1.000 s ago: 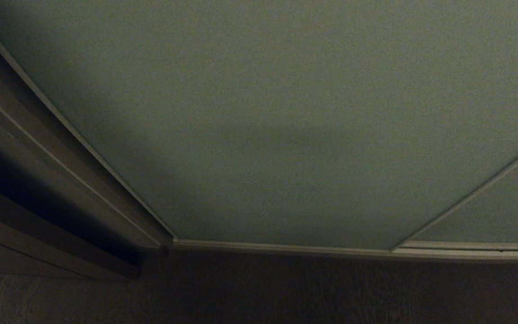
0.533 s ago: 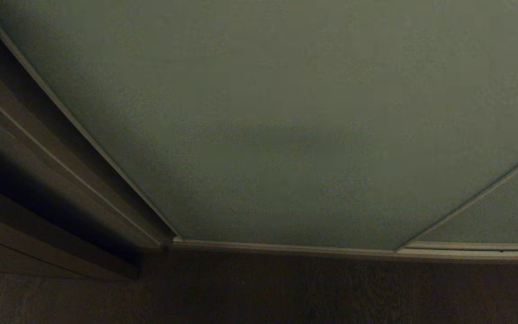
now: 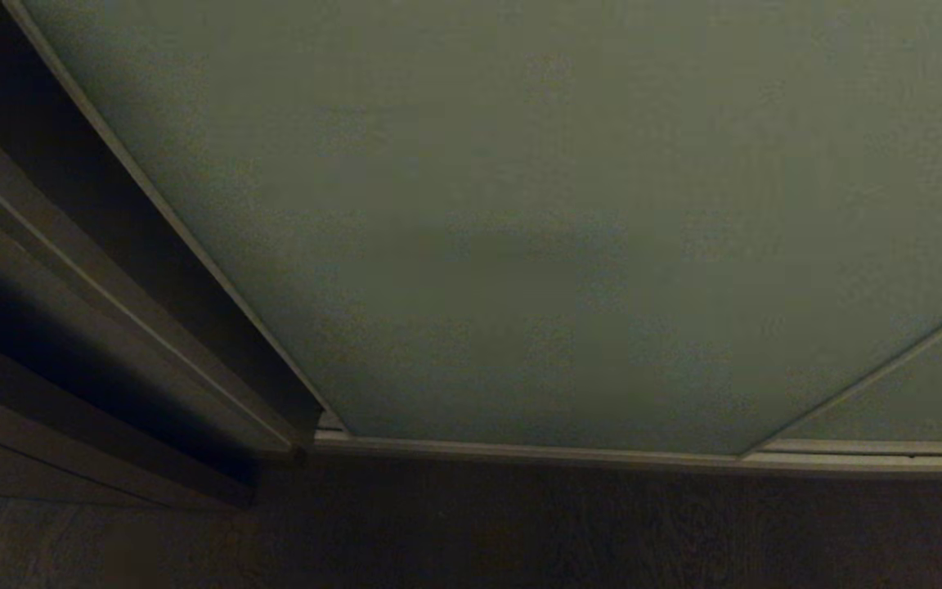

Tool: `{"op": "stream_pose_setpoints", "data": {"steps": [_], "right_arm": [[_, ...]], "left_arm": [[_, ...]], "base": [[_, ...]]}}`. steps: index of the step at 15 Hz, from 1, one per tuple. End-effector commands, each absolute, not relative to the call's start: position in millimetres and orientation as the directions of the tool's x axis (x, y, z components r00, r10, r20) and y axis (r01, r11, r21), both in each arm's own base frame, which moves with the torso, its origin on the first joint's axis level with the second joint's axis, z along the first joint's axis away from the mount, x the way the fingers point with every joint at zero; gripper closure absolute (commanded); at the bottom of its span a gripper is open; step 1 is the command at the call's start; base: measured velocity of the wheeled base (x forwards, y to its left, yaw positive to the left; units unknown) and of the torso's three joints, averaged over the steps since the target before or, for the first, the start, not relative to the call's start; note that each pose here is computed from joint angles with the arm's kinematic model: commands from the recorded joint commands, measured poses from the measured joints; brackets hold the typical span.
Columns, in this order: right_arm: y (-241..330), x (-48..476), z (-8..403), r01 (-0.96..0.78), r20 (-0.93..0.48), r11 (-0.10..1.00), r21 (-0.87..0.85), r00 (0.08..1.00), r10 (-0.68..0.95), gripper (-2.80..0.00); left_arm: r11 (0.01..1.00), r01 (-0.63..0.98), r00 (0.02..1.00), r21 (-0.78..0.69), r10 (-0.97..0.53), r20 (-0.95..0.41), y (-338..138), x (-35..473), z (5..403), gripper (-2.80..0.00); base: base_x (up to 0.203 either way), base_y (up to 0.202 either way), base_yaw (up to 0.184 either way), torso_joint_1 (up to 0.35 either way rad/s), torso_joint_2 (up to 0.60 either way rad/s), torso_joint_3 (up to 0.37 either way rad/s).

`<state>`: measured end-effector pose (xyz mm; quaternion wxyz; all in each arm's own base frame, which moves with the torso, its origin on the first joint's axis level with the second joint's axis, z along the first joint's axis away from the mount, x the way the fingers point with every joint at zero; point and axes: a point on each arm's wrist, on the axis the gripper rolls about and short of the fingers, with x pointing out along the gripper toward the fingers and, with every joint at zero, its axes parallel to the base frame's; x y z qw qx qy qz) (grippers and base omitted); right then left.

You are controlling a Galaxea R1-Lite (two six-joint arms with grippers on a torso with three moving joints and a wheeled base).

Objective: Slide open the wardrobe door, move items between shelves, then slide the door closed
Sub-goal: Open the door

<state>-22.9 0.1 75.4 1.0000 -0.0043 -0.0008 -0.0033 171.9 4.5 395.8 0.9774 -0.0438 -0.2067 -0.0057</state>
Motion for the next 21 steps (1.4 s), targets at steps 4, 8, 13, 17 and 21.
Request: {"op": "stream_pose_setpoints", "data": {"steps": [4, 8, 13, 17, 21], "right_arm": [[0.1, -22.8, 75.0, 0.006, 0.000, 1.000, -0.009, 1.000, -0.006, 0.00], [0.1, -22.9, 75.4, 0.007, 0.001, 1.000, -0.009, 1.000, -0.007, 0.00], [0.1, -22.8, 75.0, 0.006, 0.000, 1.000, -0.009, 1.000, -0.006, 0.00], [0.1, -22.9, 75.4, 0.008, 0.002, 1.000, -0.009, 1.000, -0.008, 0.00], [0.1, -22.9, 75.4, 0.006, 0.002, 1.000, -0.009, 1.000, -0.006, 0.00]], "left_arm": [[0.990, 0.098, 0.922, -0.103, -0.052, 0.384, -5.7, 184.0, 403.9, 0.00], [0.980, 0.178, 0.908, -0.085, -0.130, 0.398, -23.2, 194.3, 413.3, 0.00], [0.962, 0.263, 0.910, -0.074, -0.222, 0.349, -40.1, 195.2, 411.9, 0.00], [0.934, 0.351, 0.885, -0.070, -0.307, 0.351, -59.2, 195.0, 415.5, 0.00], [0.899, 0.435, 0.857, -0.056, -0.394, 0.333, -83.0, 200.4, 416.5, 0.00]], "base": [[0.000, 0.000, 0.000, 0.000, 0.00, 0.000], [0.000, 0.000, 0.000, 0.000, 0.00, 0.000], [0.000, 0.000, 0.000, 0.000, 0.00, 0.000], [0.000, 0.000, 0.000, 0.000, 0.00, 0.000], [0.000, 0.000, 0.000, 0.000, 0.00, 0.000]]}}
